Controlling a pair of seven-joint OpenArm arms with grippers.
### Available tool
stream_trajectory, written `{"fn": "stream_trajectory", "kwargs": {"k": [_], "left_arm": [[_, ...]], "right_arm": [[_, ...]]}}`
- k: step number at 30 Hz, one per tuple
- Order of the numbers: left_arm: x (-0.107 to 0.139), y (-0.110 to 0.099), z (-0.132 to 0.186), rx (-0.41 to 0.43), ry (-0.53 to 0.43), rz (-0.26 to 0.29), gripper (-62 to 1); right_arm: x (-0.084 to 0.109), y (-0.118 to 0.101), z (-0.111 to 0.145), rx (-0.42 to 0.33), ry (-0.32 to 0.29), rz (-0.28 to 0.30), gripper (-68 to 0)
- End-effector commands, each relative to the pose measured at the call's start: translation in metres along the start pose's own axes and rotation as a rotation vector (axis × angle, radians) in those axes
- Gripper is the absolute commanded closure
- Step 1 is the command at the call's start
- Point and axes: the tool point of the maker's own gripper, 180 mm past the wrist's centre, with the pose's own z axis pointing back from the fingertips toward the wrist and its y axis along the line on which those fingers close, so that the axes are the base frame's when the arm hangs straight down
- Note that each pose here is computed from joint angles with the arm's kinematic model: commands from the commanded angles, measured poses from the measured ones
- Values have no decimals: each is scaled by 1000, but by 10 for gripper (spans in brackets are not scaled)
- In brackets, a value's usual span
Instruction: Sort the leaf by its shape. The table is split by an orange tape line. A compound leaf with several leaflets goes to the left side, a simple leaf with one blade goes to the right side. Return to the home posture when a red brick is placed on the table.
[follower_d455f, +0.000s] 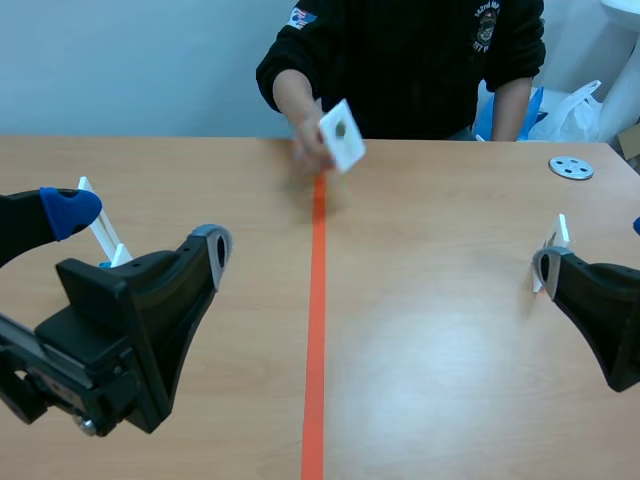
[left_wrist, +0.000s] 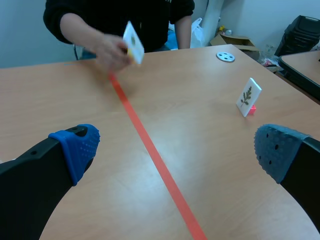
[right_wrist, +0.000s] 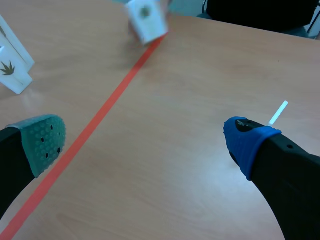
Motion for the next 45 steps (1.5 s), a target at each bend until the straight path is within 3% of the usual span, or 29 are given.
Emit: {"fn": "stream_trajectory", "kwargs": {"k": [1, 31, 38, 45], "left_arm": [[4, 0, 0, 2, -20, 3, -623], [-1, 1, 0, 3, 2, 4, -623], [-3, -1, 0, -8, 16, 4, -623], [-5, -7, 0, -41, 25, 0, -623]], "right_arm": [[9, -3, 0, -2, -28, 11, -679], [5, -3, -1, -1, -5, 17, -679], [3, -1, -4, 9, 11, 62, -679], [-3, 7, -26, 61, 16, 117, -679]]}}
